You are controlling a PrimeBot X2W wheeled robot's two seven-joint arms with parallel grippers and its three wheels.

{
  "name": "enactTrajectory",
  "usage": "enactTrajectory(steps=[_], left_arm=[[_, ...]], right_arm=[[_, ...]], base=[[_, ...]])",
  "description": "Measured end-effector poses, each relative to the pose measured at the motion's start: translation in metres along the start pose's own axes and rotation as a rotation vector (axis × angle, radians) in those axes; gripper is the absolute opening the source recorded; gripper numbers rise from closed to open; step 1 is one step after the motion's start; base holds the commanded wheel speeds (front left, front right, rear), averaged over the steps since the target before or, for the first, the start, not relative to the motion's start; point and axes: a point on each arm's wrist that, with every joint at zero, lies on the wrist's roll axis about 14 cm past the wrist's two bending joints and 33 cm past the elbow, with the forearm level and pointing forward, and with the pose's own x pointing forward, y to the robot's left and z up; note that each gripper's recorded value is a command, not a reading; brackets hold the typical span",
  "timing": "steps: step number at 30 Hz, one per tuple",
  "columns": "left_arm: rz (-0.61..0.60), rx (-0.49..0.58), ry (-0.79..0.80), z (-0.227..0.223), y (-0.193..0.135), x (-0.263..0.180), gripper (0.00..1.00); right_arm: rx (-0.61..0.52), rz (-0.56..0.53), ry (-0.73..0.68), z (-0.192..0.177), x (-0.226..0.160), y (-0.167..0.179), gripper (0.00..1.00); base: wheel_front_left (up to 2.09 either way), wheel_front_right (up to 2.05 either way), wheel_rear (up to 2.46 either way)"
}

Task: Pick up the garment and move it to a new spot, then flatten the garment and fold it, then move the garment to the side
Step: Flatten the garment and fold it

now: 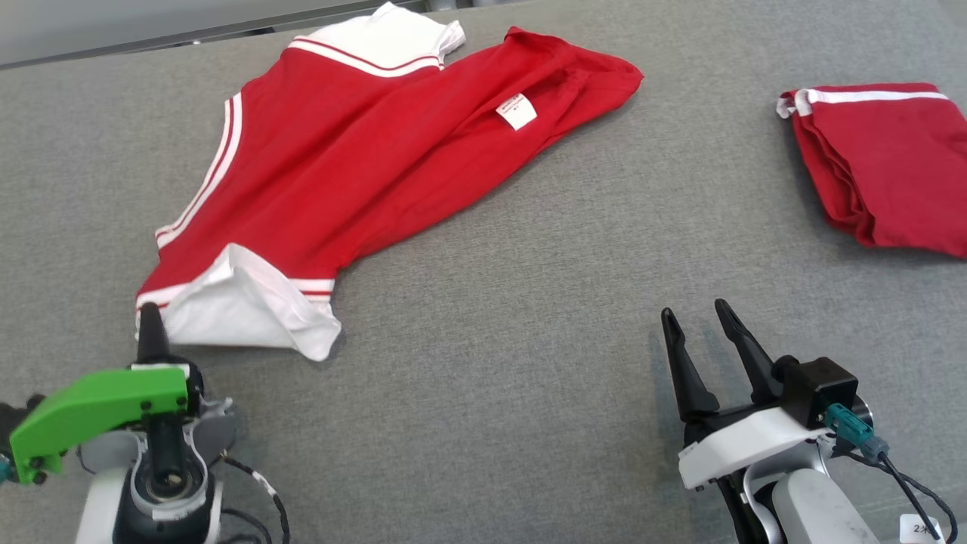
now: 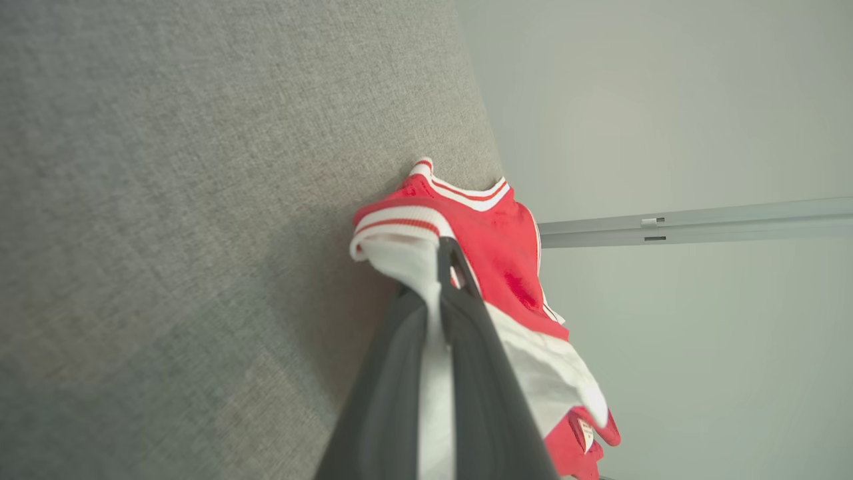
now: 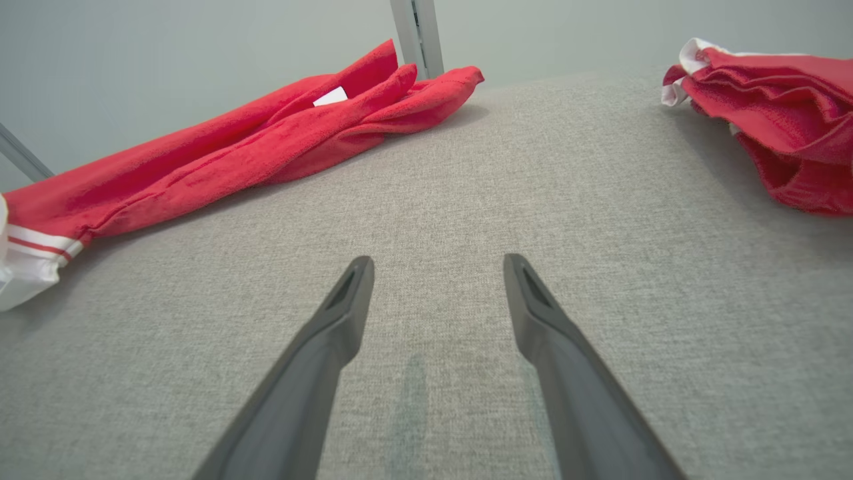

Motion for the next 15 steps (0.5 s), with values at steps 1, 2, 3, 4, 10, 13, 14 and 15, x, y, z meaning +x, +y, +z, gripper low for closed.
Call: enactTrajectory(steps=[1,2,3,4,10,13,14,15], left_arm=[[0.008,-0.024,-0.005,0.002,0.006,-0.007,0.00],[0.015,-0.045,-0.006,0.002,0.012,-0.014,0.00],[0.018,-0.050,-0.009,0.003,0.017,-0.020,0.00],[0.019,-0.053,-0.014,0.006,0.020,-0.026,0.00],[0.038,-0.032,0.024,0.017,0.042,-0.054,0.27],[0.033,-0.011,-0.004,0.033,0.048,-0.062,0.44],[0.028,0.002,-0.002,0.035,0.048,-0.064,0.78],[0.021,0.003,-0.001,0.036,0.047,-0.065,1.00]], right_arm=[[-0.007,0.010,0.000,0.000,0.002,0.003,1.00],[-0.014,0.019,0.001,-0.001,0.003,0.005,1.00],[-0.020,0.027,0.003,-0.001,0.004,0.008,1.00],[-0.024,0.030,0.007,-0.003,0.003,0.008,1.00],[-0.047,0.071,0.017,-0.006,0.001,0.021,1.00],[-0.058,0.091,0.018,-0.006,-0.003,0.028,1.00],[-0.063,0.095,0.015,-0.005,-0.004,0.029,1.00],[-0.066,0.098,0.013,-0.004,-0.004,0.030,1.00]], base=[[0.00,0.00,0.00],[0.00,0.00,0.00],[0.00,0.00,0.00],[0.00,0.00,0.00],[0.00,0.00,0.00],[0.00,0.00,0.00],[0.00,0.00,0.00],[0.00,0.00,0.00]])
